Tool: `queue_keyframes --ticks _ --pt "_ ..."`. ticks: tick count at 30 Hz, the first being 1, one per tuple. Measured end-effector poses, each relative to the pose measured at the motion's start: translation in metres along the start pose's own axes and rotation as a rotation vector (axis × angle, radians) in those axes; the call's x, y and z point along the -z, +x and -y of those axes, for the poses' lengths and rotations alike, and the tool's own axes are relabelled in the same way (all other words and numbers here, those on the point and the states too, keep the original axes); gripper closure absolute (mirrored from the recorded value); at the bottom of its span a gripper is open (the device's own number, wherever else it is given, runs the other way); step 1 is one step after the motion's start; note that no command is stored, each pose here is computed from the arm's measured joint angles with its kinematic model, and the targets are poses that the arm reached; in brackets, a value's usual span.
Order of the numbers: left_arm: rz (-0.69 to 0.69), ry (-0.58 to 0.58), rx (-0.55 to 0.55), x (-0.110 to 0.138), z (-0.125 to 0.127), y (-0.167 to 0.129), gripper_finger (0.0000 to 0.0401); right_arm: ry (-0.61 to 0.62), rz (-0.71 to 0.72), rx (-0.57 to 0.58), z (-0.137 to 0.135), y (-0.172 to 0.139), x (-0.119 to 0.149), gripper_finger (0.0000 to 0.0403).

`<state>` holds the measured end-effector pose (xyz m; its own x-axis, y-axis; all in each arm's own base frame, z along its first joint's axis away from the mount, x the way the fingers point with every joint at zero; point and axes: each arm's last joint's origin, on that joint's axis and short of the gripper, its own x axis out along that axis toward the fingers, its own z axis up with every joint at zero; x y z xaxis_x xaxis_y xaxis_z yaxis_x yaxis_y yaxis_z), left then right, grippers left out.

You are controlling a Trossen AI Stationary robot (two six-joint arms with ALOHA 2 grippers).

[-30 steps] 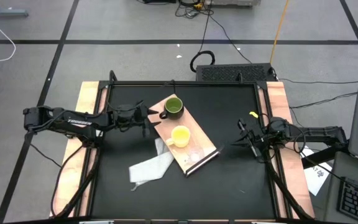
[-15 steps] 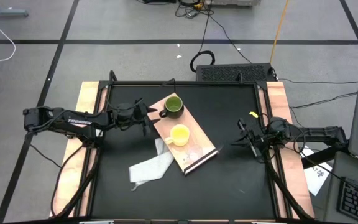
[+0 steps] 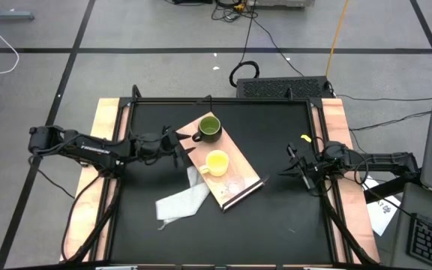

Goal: Stack small to large cups/mugs on shelf
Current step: Adjust all the mugs

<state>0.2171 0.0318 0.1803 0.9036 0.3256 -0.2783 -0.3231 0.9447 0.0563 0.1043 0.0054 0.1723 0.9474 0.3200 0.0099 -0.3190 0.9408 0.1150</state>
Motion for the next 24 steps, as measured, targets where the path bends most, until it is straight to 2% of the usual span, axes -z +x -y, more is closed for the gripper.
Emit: queue_keyframes --ticks 11,19,24 --pt "-0.013 -0.105 -0.16 0.005 0.02 -0.006 0.015 0.0 0.0 0.0 0.0 0.0 0.0 0.0403" --pt "-0.052 -0.078 -0.267 0.025 0.028 0.01 0.015 -0.004 0.0 0.0 0.0 0.0 0.0 0.0403" --pt "-0.031 -0.057 -0.279 0.028 0.03 0.017 0.015 -0.002 0.0 0.0 0.0 0.0 0.0 0.0403"
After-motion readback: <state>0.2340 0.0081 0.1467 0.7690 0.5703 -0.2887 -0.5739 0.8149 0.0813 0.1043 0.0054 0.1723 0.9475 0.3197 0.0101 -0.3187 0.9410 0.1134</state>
